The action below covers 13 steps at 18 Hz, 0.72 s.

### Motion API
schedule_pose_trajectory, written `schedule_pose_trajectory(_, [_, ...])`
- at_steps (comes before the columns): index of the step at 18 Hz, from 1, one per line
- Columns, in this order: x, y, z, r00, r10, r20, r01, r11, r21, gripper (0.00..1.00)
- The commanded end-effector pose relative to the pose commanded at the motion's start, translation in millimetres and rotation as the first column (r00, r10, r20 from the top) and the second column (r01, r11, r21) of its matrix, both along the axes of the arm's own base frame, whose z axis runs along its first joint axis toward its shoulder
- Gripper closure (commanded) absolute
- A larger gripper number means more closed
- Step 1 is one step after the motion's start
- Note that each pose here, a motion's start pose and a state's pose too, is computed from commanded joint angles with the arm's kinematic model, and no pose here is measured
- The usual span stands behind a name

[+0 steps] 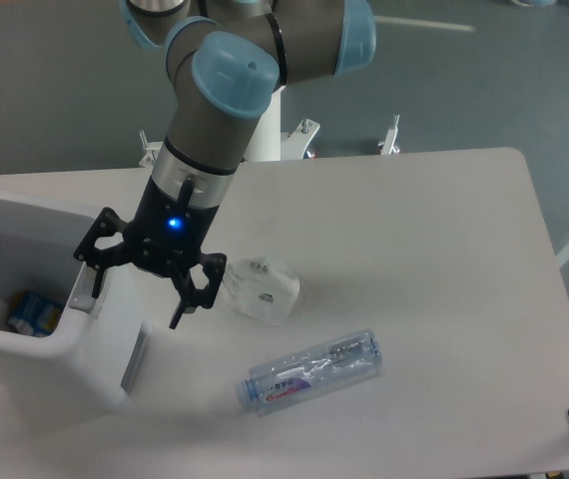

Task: Open the trash can
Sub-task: 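Push the gripper against the lid edge to flip the lid open, then withdraw the gripper up and away from the open trash can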

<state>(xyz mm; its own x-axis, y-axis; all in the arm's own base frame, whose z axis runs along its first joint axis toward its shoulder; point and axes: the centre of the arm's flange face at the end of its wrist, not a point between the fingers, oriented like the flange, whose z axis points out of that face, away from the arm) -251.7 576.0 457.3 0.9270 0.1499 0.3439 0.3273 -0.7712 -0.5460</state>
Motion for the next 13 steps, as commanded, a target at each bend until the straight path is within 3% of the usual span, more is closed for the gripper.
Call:
schedule_pose_trajectory(4, [-0.7,-3.8,8.8,1.0,0.013,-0.006,-0.013,1.0,0.008,0.0])
schedule_pose_trajectory(6, [-51.7,-29.3,11.4,0.985,0.114,-0.129,-0.121,0.991,-0.051,0.0])
schedule_pose_trajectory(10, [-112.6,-60.9,6.7,0.93,0.117,-0.349,-0.184,0.969,-0.166,0.0])
schedule_pose_trajectory(13, [-173.9,-87.0,-32.4,0.923,0.104,-0.371,-0.206,0.947,-0.245,0.0])
